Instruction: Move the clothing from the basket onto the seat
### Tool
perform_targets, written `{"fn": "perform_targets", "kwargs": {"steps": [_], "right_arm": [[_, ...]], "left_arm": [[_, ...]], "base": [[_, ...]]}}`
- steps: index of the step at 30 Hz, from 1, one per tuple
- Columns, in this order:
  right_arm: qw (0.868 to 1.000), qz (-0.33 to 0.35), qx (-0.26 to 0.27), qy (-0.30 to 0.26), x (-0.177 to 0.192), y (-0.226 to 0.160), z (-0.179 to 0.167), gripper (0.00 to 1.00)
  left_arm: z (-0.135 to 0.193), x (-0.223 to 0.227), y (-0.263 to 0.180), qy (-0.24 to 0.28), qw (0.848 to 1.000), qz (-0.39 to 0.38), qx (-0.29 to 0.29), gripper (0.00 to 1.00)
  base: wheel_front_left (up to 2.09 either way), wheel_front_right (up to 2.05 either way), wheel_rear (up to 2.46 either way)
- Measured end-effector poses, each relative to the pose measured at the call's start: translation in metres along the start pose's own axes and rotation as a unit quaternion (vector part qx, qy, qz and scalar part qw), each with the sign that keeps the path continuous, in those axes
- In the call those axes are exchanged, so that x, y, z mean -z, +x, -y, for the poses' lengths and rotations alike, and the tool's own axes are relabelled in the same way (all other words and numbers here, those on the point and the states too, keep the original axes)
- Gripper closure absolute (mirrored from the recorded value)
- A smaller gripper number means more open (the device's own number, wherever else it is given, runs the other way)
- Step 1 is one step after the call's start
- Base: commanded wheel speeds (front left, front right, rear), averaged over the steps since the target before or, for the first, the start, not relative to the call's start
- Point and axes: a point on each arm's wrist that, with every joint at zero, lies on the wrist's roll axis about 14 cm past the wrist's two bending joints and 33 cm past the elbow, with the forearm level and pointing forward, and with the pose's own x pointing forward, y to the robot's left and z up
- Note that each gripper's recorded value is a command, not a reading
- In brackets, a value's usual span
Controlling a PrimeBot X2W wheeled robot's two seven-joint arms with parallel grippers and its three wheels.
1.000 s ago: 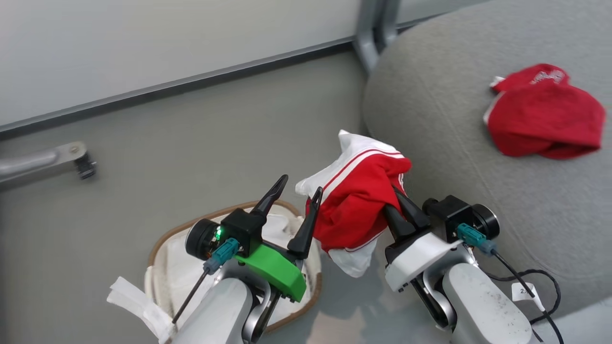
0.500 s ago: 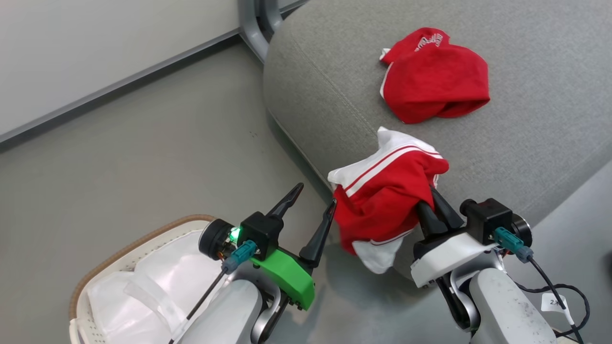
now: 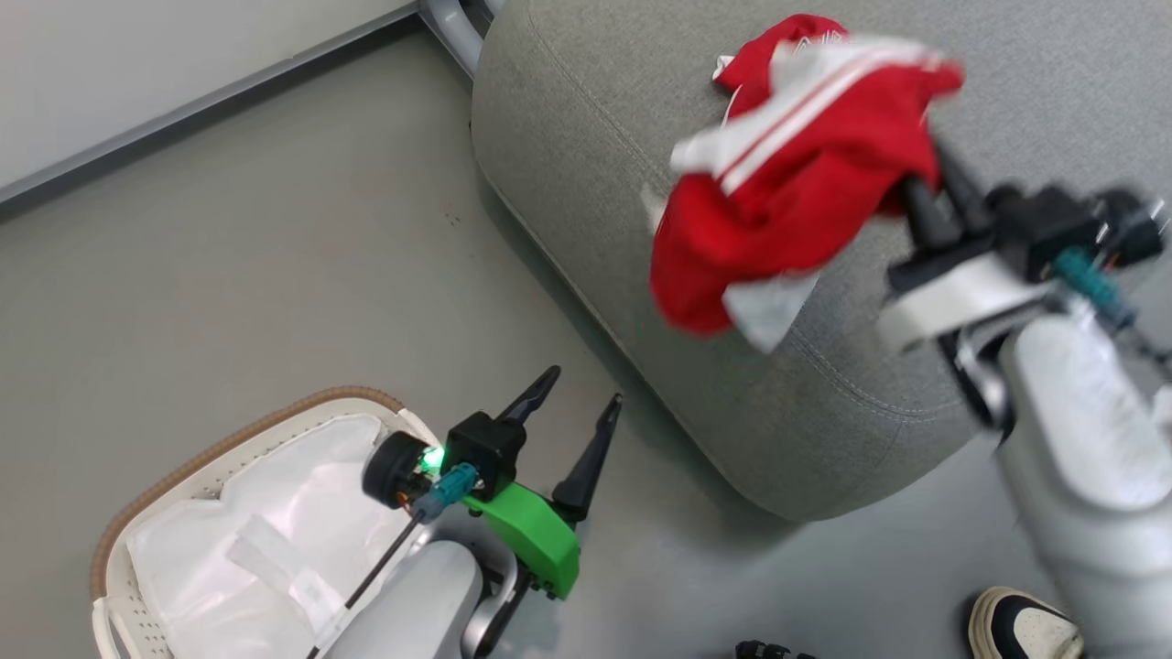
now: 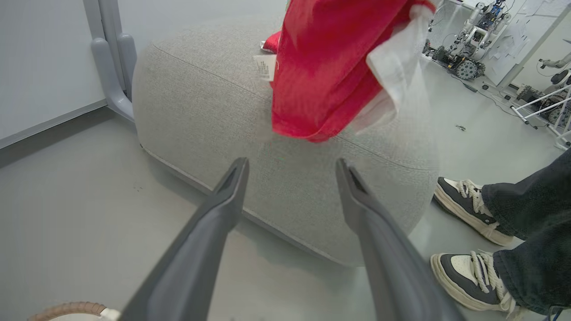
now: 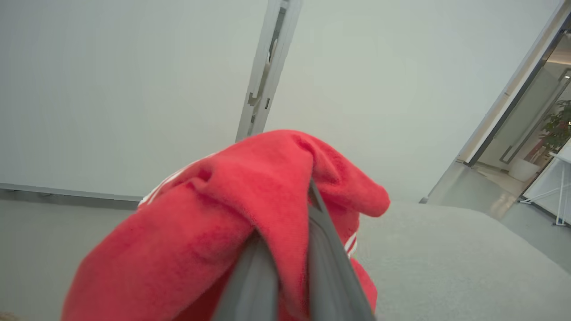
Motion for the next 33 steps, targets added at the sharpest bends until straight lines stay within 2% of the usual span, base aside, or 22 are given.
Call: {"fn": "perform_targets", "kwargs": {"steps": [6, 10, 14, 19, 26, 28, 29, 30, 33], "right_arm": [[0.994, 0.068, 0.0, -0.089, -0.061, 0.059, 0.036, 1.0], [0.991, 0.063, 0.026, -0.117, -0.065, 0.08, 0.064, 1.0], [0.988, 0.027, 0.063, -0.135, -0.045, 0.092, 0.096, 1.0], [0.983, -0.051, 0.115, -0.136, 0.011, 0.09, 0.13, 1.0], [0.968, -0.183, 0.149, -0.087, 0.121, 0.064, 0.124, 1.0], [0.964, -0.206, 0.154, -0.074, 0.141, 0.059, 0.117, 0.54], [0.962, -0.214, 0.154, -0.071, 0.15, 0.059, 0.113, 0.03], [0.961, -0.22, 0.154, -0.065, 0.158, 0.058, 0.108, 0.0], [0.959, -0.234, 0.151, -0.054, 0.176, 0.057, 0.094, 0.0]], "left_arm": [[-0.028, 0.014, -0.005, -0.005, 1.0, -0.012, -0.027, 0.0], [-0.038, 0.025, -0.008, -0.013, 0.999, -0.02, -0.035, 0.0], [-0.058, 0.036, -0.014, -0.016, 0.998, -0.03, -0.053, 0.0], [-0.086, 0.048, -0.023, -0.015, 0.996, -0.038, -0.078, 0.0], [-0.13, 0.065, -0.041, -0.035, 0.99, -0.044, -0.133, 0.0], [-0.14, 0.071, -0.048, -0.041, 0.987, -0.047, -0.148, 0.0], [-0.144, 0.074, -0.051, -0.044, 0.986, -0.048, -0.154, 0.0], [-0.148, 0.077, -0.054, -0.046, 0.985, -0.051, -0.161, 0.0], [-0.159, 0.084, -0.064, -0.052, 0.981, -0.055, -0.181, 0.0]], "base": [[0.0, 0.0, 0.0], [0.0, 0.0, 0.0], [0.0, 0.0, 0.0], [0.0, 0.0, 0.0], [0.0, 0.0, 0.0], [0.0, 0.0, 0.0], [0.0, 0.0, 0.0], [0.0, 0.0, 0.0], [0.0, 0.0, 0.0]]}}
